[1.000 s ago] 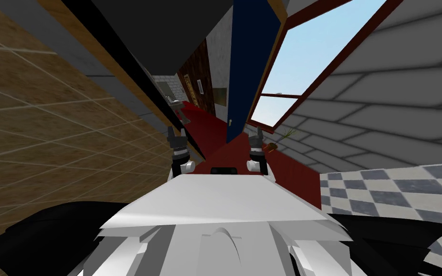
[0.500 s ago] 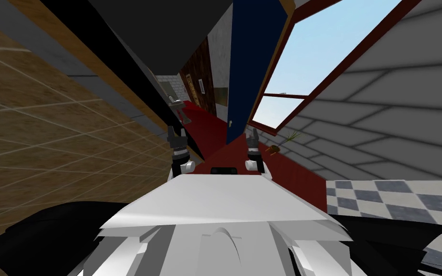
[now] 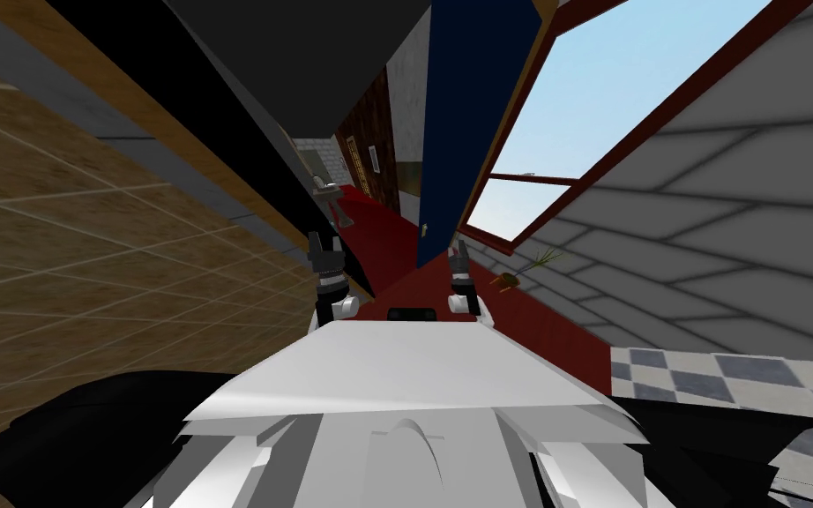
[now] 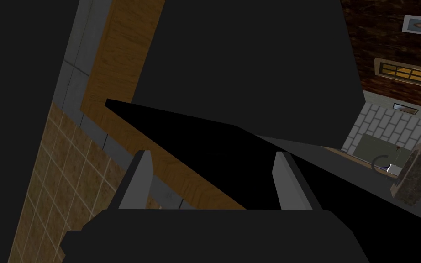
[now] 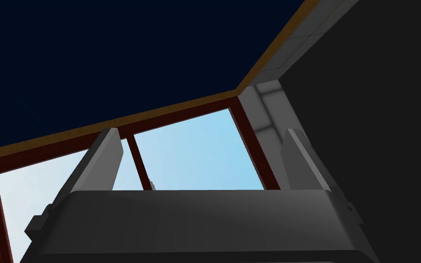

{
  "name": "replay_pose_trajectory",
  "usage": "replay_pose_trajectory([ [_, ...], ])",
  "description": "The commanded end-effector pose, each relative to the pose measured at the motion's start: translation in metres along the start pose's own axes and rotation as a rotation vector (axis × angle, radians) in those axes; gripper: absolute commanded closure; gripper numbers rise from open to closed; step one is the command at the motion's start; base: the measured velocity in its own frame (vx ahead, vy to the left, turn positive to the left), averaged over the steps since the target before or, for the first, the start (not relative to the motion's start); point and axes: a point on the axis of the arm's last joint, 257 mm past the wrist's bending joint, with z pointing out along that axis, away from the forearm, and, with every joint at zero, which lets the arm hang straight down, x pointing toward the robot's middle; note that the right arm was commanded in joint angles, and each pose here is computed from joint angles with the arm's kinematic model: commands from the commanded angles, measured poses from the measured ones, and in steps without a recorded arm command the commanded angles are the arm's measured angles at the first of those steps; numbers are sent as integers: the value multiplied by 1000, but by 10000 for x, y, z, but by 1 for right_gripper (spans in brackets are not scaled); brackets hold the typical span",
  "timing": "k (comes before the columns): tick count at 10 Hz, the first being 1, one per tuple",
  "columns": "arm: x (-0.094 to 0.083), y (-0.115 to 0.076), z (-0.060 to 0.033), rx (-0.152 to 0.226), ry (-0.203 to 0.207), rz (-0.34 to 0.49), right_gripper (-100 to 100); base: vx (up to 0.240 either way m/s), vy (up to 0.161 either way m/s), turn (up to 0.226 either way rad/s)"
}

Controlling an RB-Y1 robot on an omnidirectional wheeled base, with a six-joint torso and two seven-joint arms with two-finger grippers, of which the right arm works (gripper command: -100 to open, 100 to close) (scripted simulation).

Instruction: Push the door open

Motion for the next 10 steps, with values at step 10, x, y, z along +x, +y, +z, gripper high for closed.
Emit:
replay_pose_trajectory([
  [10,236,-735,-122,112,56,-2,-100,86,-80,68],
])
